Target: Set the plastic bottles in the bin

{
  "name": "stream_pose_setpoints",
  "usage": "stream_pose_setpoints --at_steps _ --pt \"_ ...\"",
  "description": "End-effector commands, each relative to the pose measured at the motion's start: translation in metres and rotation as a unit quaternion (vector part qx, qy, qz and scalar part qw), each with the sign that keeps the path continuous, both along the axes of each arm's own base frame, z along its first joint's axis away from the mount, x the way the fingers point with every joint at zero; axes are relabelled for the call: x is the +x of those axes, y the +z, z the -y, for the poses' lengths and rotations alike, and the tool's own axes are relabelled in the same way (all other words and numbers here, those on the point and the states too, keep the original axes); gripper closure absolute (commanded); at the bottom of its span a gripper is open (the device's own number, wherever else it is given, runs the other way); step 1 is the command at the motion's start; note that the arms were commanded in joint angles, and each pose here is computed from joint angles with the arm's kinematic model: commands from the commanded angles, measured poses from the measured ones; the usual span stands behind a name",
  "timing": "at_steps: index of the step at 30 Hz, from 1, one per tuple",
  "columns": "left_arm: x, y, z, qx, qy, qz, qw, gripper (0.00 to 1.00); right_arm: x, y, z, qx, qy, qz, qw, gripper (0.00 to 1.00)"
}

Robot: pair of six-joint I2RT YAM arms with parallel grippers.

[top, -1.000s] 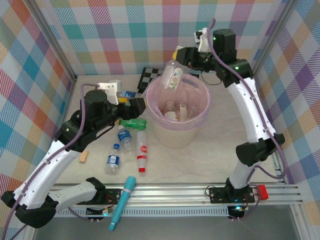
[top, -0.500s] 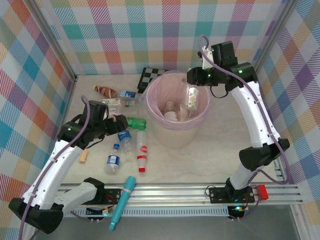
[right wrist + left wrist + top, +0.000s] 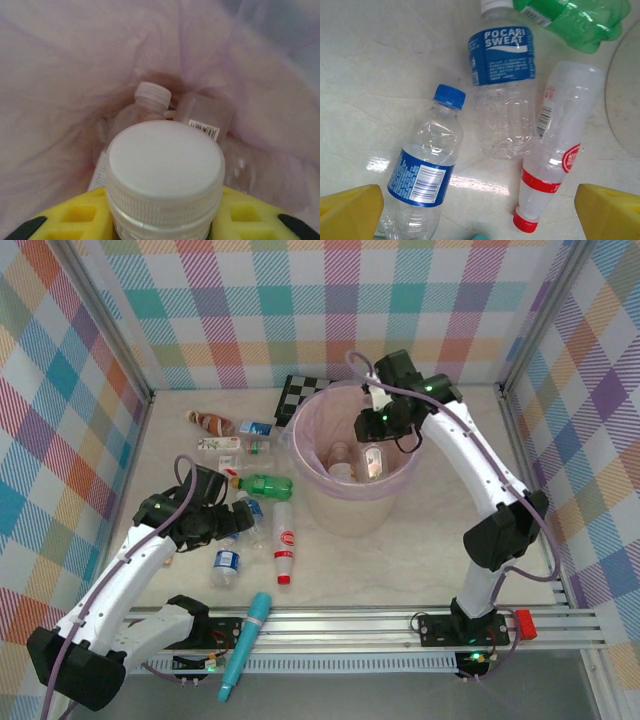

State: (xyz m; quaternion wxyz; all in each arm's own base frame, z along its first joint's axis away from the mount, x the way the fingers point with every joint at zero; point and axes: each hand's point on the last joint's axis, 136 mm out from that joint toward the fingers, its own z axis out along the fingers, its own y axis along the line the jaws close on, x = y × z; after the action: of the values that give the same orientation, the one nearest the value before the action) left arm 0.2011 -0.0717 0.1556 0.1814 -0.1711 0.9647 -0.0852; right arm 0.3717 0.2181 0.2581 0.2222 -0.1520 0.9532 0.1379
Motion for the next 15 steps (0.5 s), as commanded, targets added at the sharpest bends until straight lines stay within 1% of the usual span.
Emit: stream_pose_setpoints --at_steps 1,9,12,15 --pt "-0.011 -0.009 0.001 -0.009 0.013 -0.019 1.0 0.03 0.007 -0.016 -0.006 -0.006 -0.001 -0.002 1.0 0.63" --pt "-0.019 -0.027 0.003 0.001 0.014 -0.043 0.999 0.04 0.011 -0.054 -0.016 0.001 -0.02 -0.025 0.999 0.59" --pt "-0.023 -0.032 0.002 -0.002 0.023 -0.046 0.999 0.04 0.011 -0.057 -0.016 0.005 -0.026 -0.021 0.999 0.54" --pt "-0.026 -0.04 0.001 -0.005 0.03 -0.051 0.998 0.05 0.011 -0.055 -0.016 0.008 -0.027 -0.015 1.0 0.45"
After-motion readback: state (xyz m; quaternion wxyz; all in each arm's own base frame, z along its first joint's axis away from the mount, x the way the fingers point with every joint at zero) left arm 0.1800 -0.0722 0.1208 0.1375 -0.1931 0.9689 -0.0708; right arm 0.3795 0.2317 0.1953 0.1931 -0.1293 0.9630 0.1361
